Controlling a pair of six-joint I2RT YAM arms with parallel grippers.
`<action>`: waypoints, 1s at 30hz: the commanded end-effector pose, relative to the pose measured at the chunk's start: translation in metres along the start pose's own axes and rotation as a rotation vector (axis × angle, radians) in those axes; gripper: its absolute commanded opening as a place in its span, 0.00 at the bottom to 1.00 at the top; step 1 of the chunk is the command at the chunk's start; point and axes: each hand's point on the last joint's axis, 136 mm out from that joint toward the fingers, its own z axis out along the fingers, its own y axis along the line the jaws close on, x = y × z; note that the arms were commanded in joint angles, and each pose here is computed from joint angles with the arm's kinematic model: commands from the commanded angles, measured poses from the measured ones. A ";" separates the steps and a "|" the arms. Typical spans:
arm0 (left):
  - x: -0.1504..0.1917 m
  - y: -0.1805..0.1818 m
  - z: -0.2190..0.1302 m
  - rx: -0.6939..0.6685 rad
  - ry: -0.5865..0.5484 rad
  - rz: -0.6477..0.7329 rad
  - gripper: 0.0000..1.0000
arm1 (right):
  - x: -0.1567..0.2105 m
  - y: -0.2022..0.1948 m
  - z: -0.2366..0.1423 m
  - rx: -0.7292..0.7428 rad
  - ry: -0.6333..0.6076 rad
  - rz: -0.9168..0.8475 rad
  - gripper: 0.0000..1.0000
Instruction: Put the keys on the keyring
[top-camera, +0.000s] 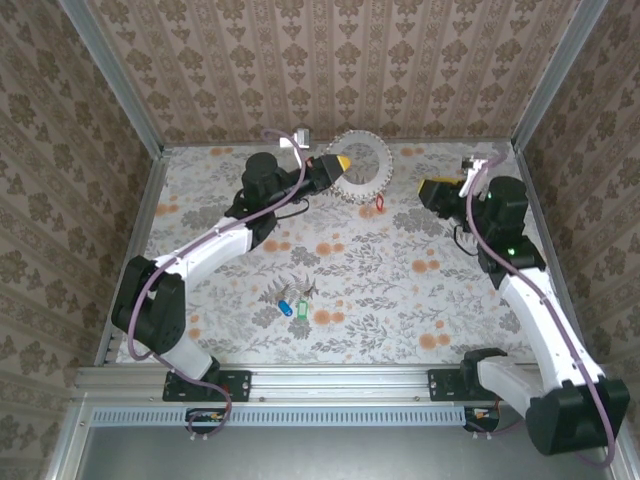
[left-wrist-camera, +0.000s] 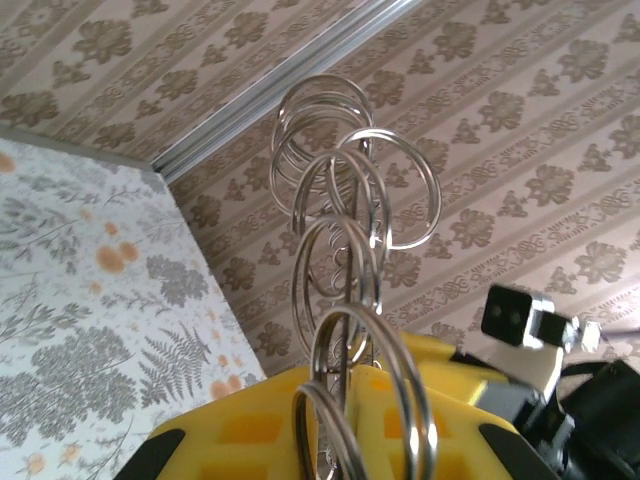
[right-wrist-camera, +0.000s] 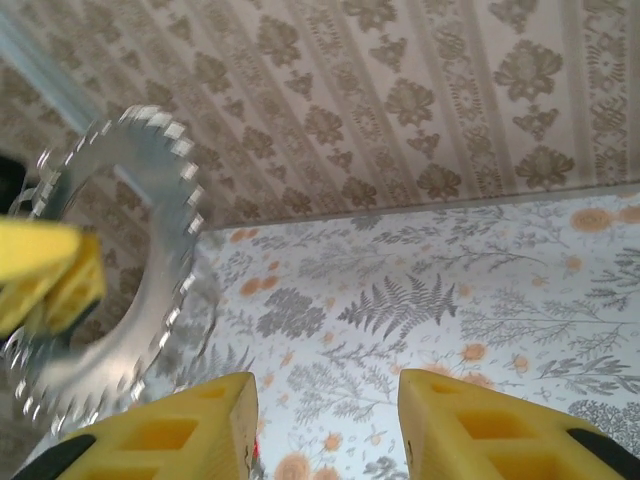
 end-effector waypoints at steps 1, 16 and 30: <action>-0.001 -0.028 -0.011 0.052 0.014 0.085 0.00 | 0.018 0.019 -0.019 -0.056 -0.037 -0.222 0.42; 0.018 -0.060 -0.035 0.113 0.030 0.195 0.00 | 0.071 0.097 -0.037 -0.254 -0.199 -0.824 0.23; 0.022 -0.067 -0.033 0.154 0.048 0.209 0.00 | 0.060 0.115 -0.020 -0.268 -0.302 -0.850 0.18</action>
